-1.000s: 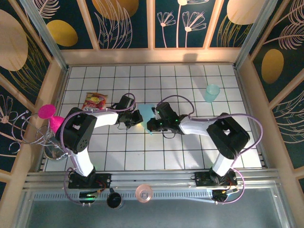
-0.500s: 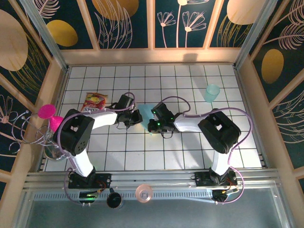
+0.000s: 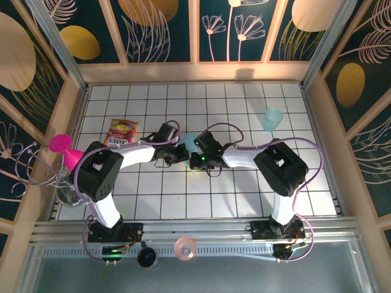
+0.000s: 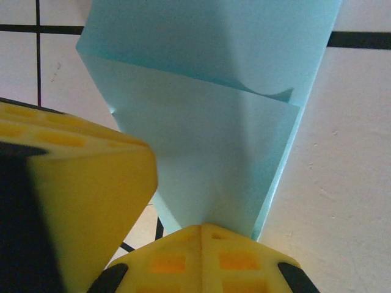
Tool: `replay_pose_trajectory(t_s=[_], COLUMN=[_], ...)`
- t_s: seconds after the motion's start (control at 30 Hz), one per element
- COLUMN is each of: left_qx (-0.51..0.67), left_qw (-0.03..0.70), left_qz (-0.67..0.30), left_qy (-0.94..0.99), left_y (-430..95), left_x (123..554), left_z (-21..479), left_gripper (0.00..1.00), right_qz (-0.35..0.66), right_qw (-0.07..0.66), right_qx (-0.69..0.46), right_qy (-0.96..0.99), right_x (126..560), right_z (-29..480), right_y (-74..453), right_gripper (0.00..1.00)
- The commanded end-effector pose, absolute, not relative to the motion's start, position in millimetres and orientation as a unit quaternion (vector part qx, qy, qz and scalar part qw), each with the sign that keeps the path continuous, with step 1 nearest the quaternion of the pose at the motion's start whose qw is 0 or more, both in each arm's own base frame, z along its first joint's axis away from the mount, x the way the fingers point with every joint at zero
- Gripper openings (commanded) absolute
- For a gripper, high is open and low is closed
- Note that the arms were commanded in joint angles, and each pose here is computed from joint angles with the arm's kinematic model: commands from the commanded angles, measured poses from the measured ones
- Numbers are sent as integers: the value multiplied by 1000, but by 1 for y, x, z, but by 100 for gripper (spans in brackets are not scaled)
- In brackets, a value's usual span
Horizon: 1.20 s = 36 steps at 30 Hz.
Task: Fold a paper plane with a square sheet of paper (pick it up from the middle)
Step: Third fold the triangle at the center of the table.
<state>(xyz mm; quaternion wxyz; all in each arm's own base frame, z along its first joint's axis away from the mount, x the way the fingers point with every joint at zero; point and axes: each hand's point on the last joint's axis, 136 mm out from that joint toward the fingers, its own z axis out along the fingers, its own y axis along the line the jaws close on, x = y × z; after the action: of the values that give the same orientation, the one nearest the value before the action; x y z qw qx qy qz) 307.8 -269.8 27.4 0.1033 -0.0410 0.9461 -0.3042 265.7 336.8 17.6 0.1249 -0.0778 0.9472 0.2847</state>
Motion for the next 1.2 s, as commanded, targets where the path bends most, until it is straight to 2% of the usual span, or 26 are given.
replay_pose_trajectory(t_s=[0.0,0.4,0.73,1.03,1.17], left_qx=[-47,-72,-106,-132,-127], left_qw=[88,112,127,165,183], left_qz=[-297,-226,-164,-165,-187], left_qy=[950,965,972,963,957], left_y=[-268,-231,-173,-151,-158], left_x=[303,318,350,393,403], left_z=[14,-12,-17,-2,20], left_gripper=[8,8,8,9,9], right_qz=[227,143,121,125,157], right_qw=[83,49,46,50,71], right_qx=[-64,-69,-66,-66,-69], right_qy=[968,986,989,989,983], right_x=[249,229,225,224,235], right_z=[-14,-42,-46,-43,-28], right_y=[317,280,268,268,284], right_gripper=[0,0,0,0,0])
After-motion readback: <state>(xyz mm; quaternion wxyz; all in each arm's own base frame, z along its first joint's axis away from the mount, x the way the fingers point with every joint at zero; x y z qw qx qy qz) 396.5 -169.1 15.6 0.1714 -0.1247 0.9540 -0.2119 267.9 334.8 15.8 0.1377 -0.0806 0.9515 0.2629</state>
